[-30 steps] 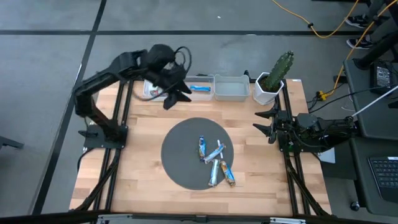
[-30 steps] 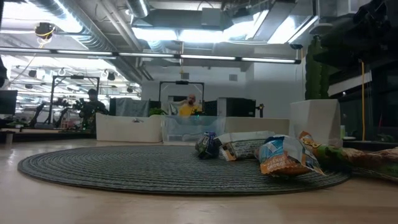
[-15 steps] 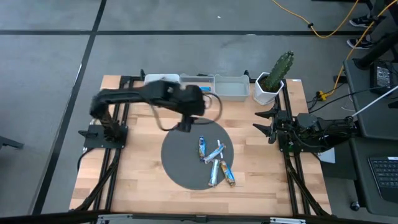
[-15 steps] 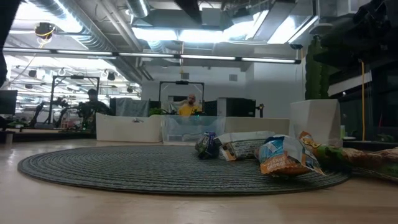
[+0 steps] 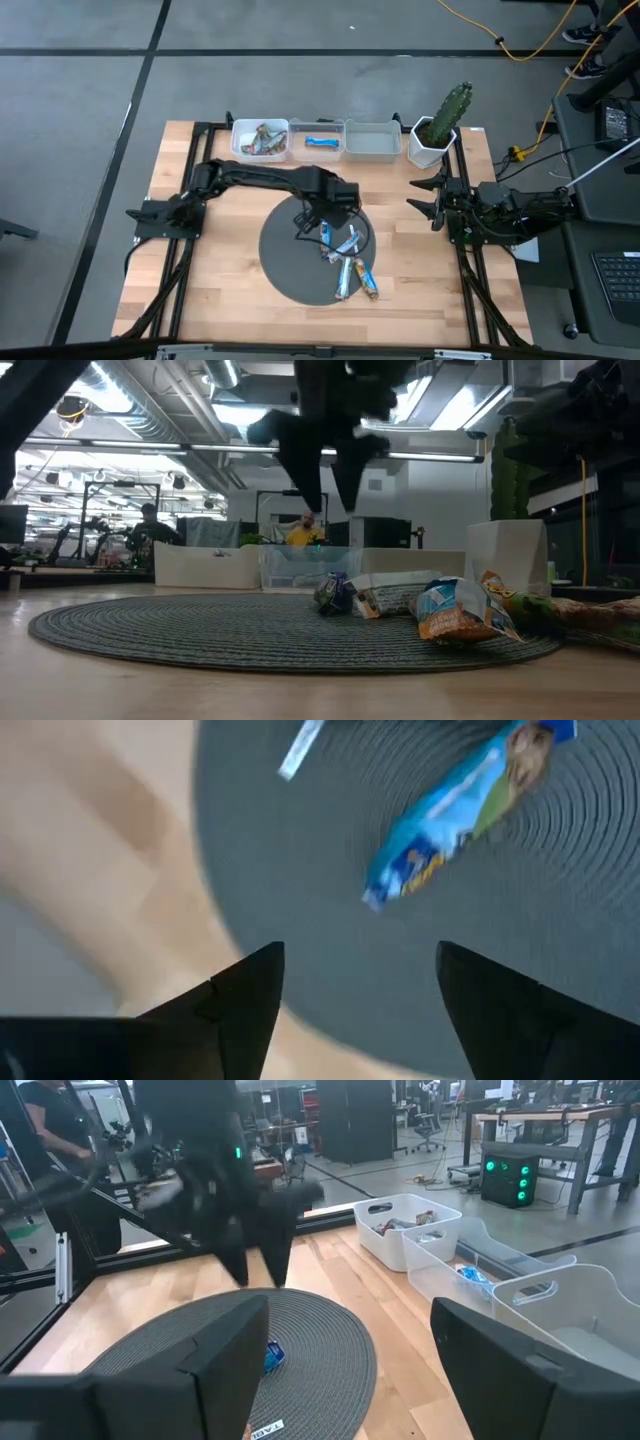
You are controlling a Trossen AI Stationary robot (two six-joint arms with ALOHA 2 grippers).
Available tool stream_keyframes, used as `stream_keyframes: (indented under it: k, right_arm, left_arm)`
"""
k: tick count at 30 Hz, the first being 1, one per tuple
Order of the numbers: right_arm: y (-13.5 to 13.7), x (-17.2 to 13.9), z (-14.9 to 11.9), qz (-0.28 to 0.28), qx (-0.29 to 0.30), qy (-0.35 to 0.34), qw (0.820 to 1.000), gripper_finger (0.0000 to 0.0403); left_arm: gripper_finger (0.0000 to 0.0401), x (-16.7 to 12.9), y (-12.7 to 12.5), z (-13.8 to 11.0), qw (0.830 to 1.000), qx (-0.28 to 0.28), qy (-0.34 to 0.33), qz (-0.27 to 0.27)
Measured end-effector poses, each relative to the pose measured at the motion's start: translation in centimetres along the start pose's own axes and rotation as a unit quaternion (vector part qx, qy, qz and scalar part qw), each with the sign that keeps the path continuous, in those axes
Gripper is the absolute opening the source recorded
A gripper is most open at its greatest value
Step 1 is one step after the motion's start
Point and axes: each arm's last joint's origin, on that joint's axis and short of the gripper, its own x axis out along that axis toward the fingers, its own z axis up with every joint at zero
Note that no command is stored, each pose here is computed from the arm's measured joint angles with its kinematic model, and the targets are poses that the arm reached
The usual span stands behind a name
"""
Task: Pick and place Granola Bars by type
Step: Put the blue granola bar into the transparent bin
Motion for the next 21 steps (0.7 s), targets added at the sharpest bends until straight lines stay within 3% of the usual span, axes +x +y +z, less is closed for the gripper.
stream_keyframes:
  k: [5, 11, 15, 21]
  right_arm:
    - [0.0, 0.0, 0.0, 0.0, 0.0, 0.0, 1.0, 0.028]
    - [0.0, 0.0, 0.0, 0.004, 0.001, 0.001, 1.0, 0.028]
    - [0.0, 0.0, 0.0, 0.004, 0.001, 0.001, 1.0, 0.028]
    - [0.0, 0.0, 0.0, 0.005, 0.0, 0.001, 1.0, 0.028]
  left_arm:
    - [0.0253, 3.1, 0.4, 1.1, 1.0, 0.01, -0.017, -0.016]
    - [0.0253, 6.5, 0.1, 1.3, 0.998, -0.005, 0.007, -0.057]
    - [0.0253, 7.4, -0.4, 1.1, 0.995, -0.009, 0.027, -0.092]
    - [0.0243, 7.9, -0.3, 1.0, 0.994, -0.033, 0.006, -0.108]
